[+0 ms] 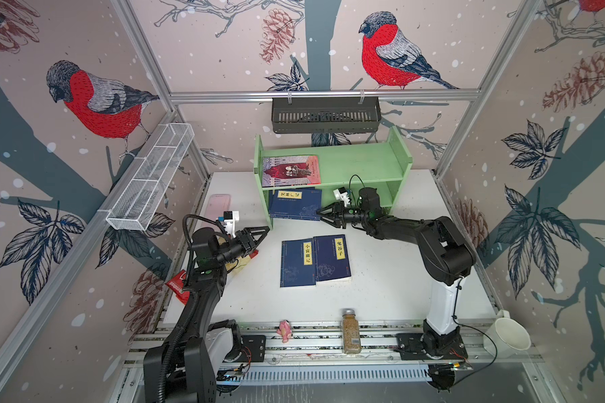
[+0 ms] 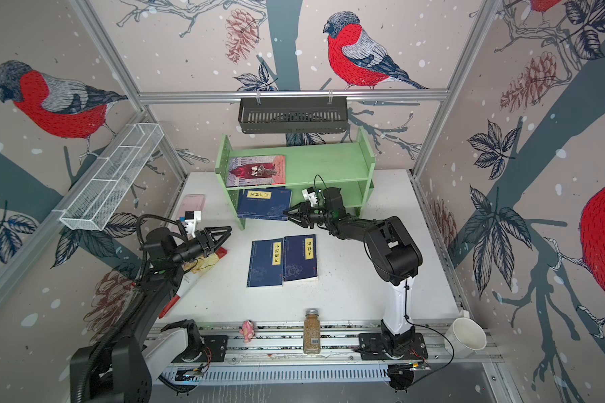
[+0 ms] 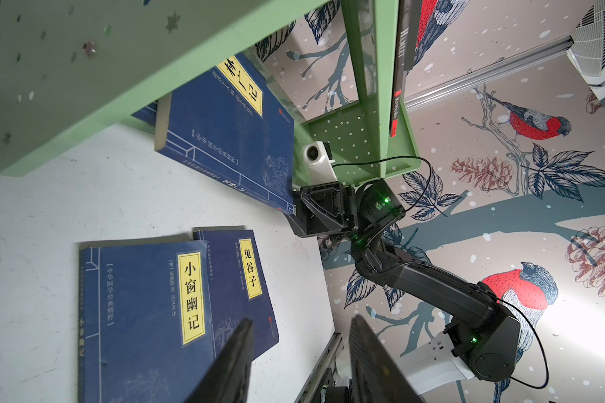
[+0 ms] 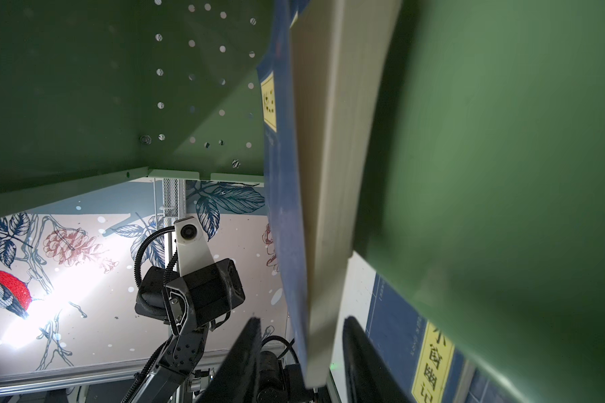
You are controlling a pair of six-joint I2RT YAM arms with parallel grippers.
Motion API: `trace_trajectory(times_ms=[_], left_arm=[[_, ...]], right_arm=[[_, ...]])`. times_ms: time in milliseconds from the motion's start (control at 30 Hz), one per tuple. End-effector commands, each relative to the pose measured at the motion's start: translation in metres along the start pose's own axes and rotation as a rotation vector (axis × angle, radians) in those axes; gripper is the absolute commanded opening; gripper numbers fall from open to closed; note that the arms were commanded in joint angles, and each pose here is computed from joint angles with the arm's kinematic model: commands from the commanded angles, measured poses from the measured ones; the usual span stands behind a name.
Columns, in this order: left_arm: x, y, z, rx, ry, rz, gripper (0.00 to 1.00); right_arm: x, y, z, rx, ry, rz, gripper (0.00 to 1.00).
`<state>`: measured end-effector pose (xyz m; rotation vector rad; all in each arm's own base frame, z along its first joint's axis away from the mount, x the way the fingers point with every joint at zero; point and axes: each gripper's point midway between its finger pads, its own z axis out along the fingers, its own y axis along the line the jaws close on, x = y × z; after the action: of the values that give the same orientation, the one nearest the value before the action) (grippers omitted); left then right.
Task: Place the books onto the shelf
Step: 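Push the book deeper into the lower tier with the right gripper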
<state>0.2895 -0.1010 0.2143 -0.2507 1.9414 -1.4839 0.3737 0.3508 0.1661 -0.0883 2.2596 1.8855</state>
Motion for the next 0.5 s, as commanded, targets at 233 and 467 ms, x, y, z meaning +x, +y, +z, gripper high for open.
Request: trace_trajectory(times_ms=[233, 467], left_arm=[[-0.002, -0.008, -0.001, 0.031, 0.003, 0.027, 0.46], [-0.001, -0.009, -0.001, 0.034, 0.004, 0.026, 0.46]], right_arm=[[0.015, 0.012, 0.0, 0.026, -0.056, -0.032, 0.45], [0.013, -0.002, 0.002, 0.08, -0.085, -0.021, 0.42]])
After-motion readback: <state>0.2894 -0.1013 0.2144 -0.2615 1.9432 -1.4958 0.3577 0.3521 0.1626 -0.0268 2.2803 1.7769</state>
